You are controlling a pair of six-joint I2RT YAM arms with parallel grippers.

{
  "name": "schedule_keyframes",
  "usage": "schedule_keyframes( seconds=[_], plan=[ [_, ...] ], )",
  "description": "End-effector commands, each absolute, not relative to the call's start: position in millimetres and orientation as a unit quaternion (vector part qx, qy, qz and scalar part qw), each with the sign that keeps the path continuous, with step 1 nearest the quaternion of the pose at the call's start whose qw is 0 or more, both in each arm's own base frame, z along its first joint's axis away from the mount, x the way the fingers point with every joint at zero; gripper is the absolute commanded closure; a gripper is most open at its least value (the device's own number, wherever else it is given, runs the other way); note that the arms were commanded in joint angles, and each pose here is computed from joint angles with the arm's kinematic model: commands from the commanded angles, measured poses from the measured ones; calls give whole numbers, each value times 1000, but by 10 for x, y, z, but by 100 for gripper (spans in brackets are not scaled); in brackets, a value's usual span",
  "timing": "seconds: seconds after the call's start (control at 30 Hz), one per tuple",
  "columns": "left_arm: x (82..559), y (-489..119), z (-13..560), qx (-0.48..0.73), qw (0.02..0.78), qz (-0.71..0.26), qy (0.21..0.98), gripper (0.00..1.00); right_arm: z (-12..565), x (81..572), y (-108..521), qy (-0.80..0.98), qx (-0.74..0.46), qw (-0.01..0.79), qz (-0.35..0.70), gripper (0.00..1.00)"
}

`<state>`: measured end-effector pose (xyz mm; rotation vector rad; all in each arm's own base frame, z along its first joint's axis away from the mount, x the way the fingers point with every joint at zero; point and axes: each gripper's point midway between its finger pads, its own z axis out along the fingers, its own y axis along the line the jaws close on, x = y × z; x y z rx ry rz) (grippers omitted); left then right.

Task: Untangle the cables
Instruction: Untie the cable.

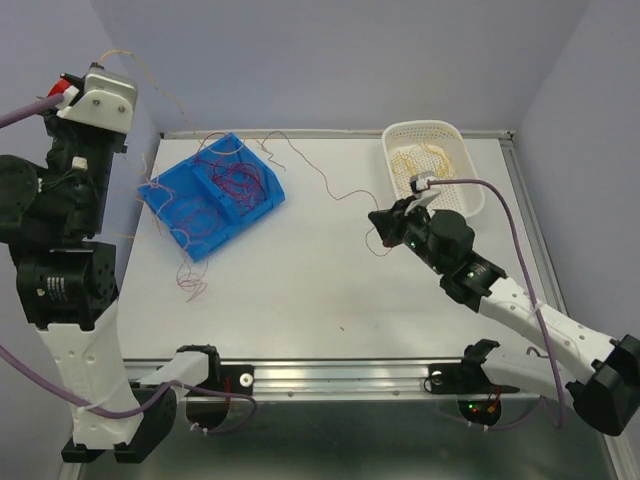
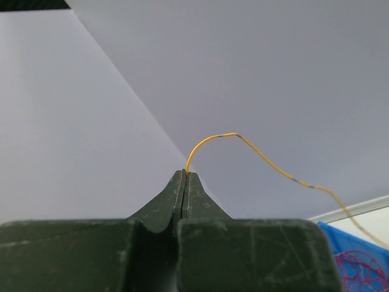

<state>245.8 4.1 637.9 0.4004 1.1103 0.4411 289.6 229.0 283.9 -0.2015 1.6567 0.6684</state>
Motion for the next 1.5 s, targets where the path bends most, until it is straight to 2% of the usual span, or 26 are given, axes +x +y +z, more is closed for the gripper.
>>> schedule_keyframes(
  seconds=[0.0, 0.2, 0.4, 0.5, 0.53, 0.6, 0.63, 0.87, 0.97, 1.03, 1.2, 1.47],
  plan=[
    [2149, -193, 6636, 209, 836, 146, 486, 100, 2428, 2663, 2752, 738, -192, 538, 359, 99],
    [1980, -541, 6689, 265, 848, 69, 453, 100, 1995, 2278, 3175, 728, -304, 447, 422, 99],
    [2100, -583, 6692, 260, 851, 47, 454, 100, 1820, 2156, 3332, 726, -350, 434, 403, 99],
    [2155, -524, 6759, 238, 859, 53, 451, 100, 1493, 2139, 3418, 758, -364, 390, 375, 99],
    [2149, -555, 6756, 245, 859, 47, 448, 100, 1437, 2122, 3457, 758, -371, 380, 378, 84],
    [2128, -691, 6709, 271, 855, 18, 441, 100, 1337, 2150, 3511, 763, -374, 368, 377, 32],
    [2113, -742, 6686, 281, 854, 6, 439, 100, 1340, 2163, 3523, 762, -372, 373, 377, 29],
    [1948, -1039, 6518, 340, 839, -65, 420, 100, 2060, 2286, 3528, 693, -373, 479, 389, 24],
    [1927, -1079, 6453, 349, 837, -74, 416, 100, 2502, 2341, 3473, 633, -378, 558, 382, 14],
    [1886, -1094, 6435, 353, 836, -76, 413, 100, 2758, 2390, 3441, 594, -385, 605, 365, 11],
    [1784, -1124, 6417, 363, 835, -79, 405, 100, 3050, 2240, 3619, 504, -465, 622, 377, 11],
    [1728, -1166, 6362, 376, 831, -87, 401, 100, 3270, 2470, 3993, 462, -500, 633, 368, 11]
  ],
)
